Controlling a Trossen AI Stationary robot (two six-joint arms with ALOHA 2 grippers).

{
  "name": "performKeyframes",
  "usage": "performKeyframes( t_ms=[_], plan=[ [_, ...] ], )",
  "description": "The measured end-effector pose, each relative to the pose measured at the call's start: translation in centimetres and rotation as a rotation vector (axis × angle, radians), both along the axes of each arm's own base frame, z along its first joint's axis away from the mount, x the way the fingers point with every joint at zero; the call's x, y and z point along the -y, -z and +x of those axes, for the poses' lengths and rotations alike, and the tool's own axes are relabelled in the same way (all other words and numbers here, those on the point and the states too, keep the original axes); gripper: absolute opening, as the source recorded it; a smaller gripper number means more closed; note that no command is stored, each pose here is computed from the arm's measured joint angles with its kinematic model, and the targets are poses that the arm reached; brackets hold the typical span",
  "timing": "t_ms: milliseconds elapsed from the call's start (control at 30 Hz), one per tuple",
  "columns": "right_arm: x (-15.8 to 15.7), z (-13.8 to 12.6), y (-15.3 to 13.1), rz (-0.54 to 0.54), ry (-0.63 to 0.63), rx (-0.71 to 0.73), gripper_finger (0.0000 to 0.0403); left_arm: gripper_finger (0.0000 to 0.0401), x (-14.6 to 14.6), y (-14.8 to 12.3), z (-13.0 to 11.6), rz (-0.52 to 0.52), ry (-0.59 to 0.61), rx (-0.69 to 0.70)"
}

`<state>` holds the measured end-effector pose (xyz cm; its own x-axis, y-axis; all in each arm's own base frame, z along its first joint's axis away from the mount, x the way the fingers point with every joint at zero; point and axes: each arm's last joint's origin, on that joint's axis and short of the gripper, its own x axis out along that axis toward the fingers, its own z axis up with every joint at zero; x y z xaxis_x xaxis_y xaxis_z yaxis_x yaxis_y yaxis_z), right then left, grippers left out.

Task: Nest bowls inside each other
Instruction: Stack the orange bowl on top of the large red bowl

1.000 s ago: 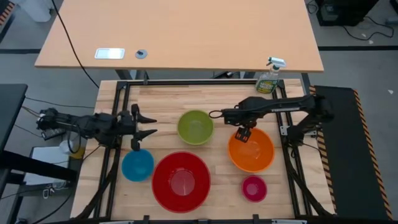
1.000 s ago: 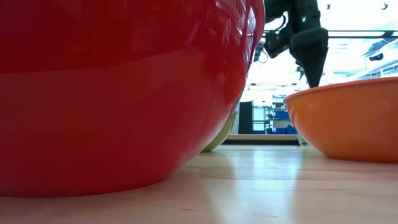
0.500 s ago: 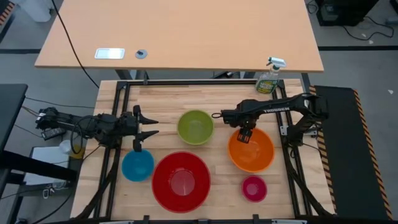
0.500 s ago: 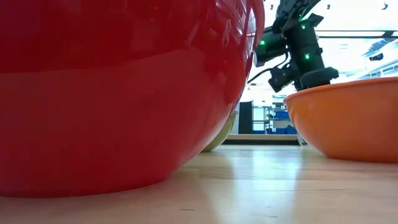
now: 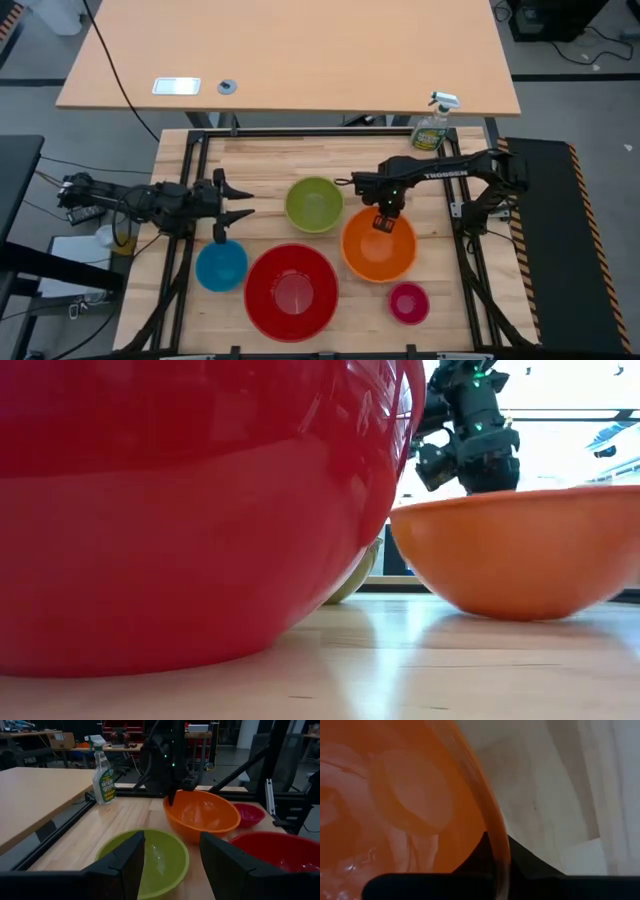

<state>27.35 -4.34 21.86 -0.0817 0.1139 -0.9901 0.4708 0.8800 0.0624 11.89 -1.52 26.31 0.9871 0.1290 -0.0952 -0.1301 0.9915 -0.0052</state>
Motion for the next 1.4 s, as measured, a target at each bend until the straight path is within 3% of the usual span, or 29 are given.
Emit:
performKeyframes(
  t_ms=[133, 433, 567, 700, 833, 1167, 1267, 1400],
  plan=[
    [-0.1, 0.3, -2.7, -0.049, 0.017, -0.002, 0.0021, 0.0192, -0.1, -1.0, -0.7, 0.005, 0.001, -0.028],
    [-1.6, 1.4, -11.7, -0.006, 0.087, 0.322, 0.0020, 0.0192, -0.2, -1.2, -1.1, 0.012, 0.000, -0.072],
    [-3.4, 3.0, -13.7, 0.014, 0.111, 0.488, 0.0021, 0.0192, -0.2, -1.9, -1.5, 0.005, 0.033, -0.049],
    [-5.8, 5.4, -13.6, 0.046, 0.080, 0.637, 0.0022, 0.0192, -0.1, -3.3, -2.6, -0.017, 0.137, 0.015],
    [-8.5, 7.8, -12.6, 0.061, 0.025, 0.724, 0.0022, 0.0192, -0.3, -3.8, -3.5, -0.020, 0.148, 0.035],
    [-12.9, 14.9, -10.6, 0.008, -0.074, 0.668, 0.0022, 0.0192, -0.7, -4.2, -5.3, -0.025, 0.148, 0.122],
    [-13.4, 16.1, -9.9, -0.039, -0.094, 0.577, 0.0022, 0.0192, -0.7, -4.3, -5.5, -0.025, 0.147, 0.128],
    [-14.2, 18.0, -8.9, -0.049, -0.122, 0.570, 0.0023, 0.0192, -0.7, -4.1, -5.5, -0.015, 0.148, 0.118]
  ],
)
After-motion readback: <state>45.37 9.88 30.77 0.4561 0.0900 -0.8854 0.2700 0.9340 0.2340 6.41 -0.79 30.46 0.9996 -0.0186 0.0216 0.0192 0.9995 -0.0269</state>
